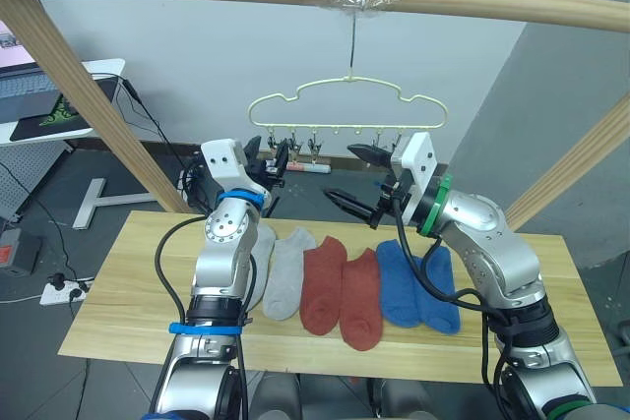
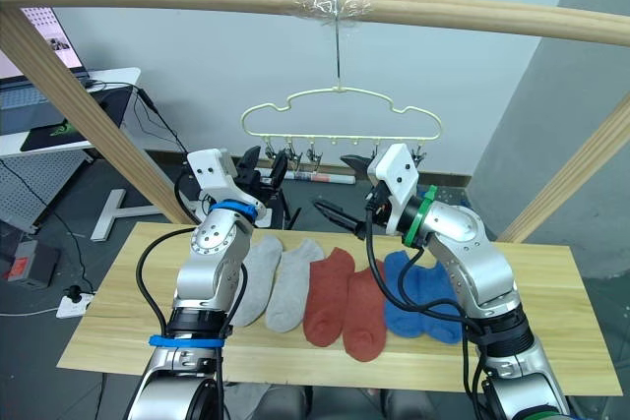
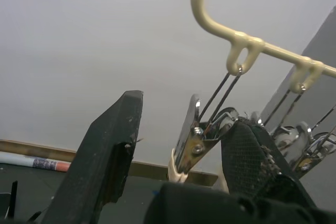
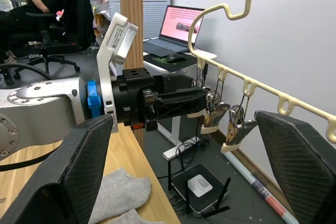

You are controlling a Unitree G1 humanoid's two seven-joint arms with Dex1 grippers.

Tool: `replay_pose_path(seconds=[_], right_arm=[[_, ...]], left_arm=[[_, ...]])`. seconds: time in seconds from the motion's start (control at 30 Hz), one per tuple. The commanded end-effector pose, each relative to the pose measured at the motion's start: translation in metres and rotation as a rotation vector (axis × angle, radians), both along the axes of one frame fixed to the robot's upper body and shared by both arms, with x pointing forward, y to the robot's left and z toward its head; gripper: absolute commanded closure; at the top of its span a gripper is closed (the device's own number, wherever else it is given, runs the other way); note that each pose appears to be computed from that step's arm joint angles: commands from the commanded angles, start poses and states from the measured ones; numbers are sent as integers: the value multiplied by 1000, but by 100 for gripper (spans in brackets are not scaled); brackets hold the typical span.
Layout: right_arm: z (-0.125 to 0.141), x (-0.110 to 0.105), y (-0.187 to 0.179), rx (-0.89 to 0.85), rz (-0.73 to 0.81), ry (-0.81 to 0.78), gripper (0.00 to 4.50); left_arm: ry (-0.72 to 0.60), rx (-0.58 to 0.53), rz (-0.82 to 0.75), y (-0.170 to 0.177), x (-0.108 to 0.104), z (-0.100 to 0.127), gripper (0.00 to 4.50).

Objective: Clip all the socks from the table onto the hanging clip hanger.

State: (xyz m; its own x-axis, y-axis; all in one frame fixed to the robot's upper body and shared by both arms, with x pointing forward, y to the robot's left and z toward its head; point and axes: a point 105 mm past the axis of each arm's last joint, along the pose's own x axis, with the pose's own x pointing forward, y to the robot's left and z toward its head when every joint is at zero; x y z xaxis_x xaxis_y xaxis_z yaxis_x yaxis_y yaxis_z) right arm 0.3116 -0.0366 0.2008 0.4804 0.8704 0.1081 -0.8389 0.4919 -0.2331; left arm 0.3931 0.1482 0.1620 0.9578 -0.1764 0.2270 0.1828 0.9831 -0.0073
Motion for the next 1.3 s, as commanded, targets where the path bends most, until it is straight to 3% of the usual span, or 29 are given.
replay_pose_path(seconds=[0.03,0.87,1.13,1.2,1.3], right_arm=[[12,-3,1,16,20,-45,0],[15,1,0,22,4,-51,0],[12,2,-2,39,-15,-33,0],[10,2,-4,39,-21,-23,0],[4,2,-8,22,-35,-10,0]], left_arm=[[-76,-16,8,-1,-2,20,183],[-120,-42,-30,-14,-2,34,183],[-131,-76,-63,-19,-5,38,407],[-131,-78,-68,-19,-6,37,435],[-129,-76,-66,-19,-6,36,441]])
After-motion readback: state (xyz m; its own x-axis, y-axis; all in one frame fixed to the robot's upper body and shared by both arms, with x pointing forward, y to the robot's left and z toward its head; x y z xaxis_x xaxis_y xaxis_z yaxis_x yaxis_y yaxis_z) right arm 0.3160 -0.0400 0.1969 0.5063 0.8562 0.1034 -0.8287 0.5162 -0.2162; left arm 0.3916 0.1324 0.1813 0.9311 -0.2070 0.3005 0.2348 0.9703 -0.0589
